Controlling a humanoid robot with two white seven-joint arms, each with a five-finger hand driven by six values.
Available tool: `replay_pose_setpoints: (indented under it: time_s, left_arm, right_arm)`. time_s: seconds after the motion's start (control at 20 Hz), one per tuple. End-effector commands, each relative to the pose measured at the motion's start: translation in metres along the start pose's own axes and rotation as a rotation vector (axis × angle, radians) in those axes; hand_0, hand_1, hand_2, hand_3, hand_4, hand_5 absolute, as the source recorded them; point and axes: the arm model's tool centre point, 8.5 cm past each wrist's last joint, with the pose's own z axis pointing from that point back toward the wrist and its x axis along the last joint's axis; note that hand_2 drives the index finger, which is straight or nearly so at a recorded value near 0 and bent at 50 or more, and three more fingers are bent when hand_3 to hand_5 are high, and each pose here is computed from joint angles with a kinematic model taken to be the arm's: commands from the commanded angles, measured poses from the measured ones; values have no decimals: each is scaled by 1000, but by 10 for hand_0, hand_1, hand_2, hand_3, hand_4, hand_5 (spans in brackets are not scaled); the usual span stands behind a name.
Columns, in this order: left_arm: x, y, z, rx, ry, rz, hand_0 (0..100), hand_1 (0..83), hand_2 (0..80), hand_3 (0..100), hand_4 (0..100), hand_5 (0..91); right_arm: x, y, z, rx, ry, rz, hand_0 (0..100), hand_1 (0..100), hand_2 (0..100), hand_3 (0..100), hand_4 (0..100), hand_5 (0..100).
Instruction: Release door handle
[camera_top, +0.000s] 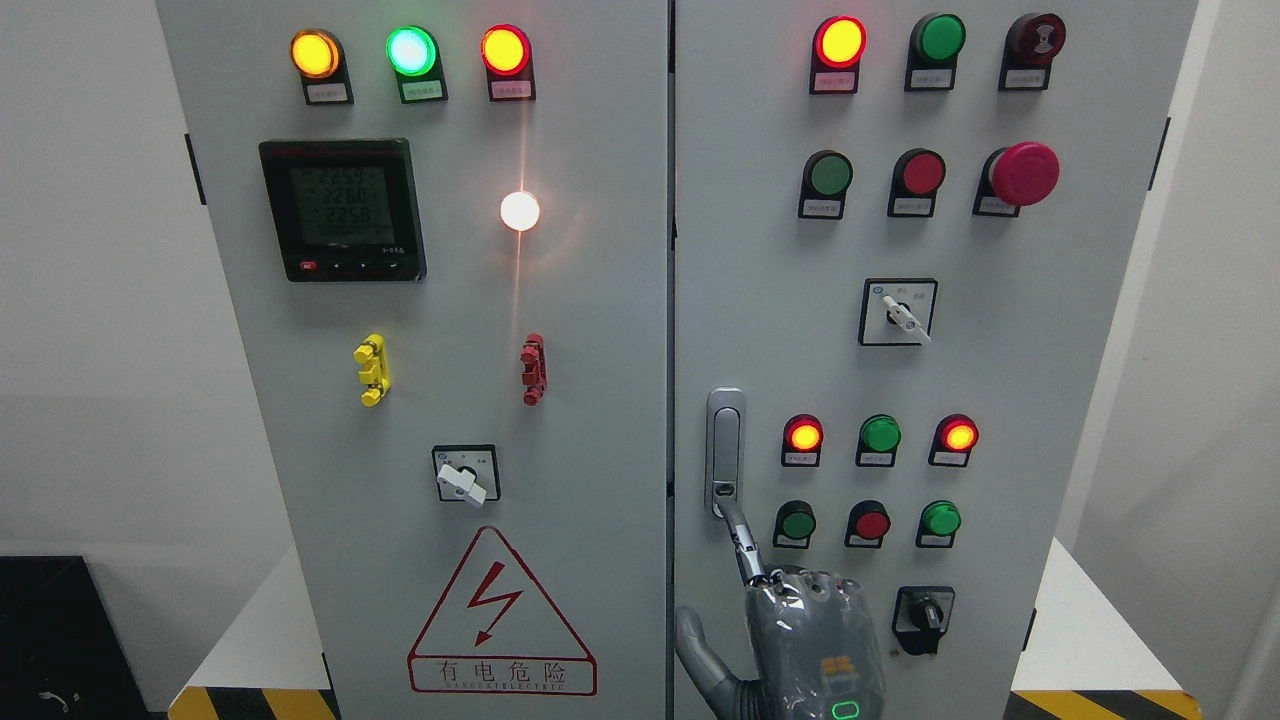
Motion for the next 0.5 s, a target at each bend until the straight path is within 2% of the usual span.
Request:
replay_pose_setpoints:
  time_s: [0.0,0.45]
  left_arm:
    - [22,0,-1,0,-33,-6,120,556,0,0,0,0]
    - [22,0,-1,0,-33,-6,120,556,0,0,0,0]
  right_arm:
    - [2,14,-5,31,9,50,495,283,0,963,1000,1000]
    - [-2,18,-6,45,26,83,494,281,0,965,1000,1000]
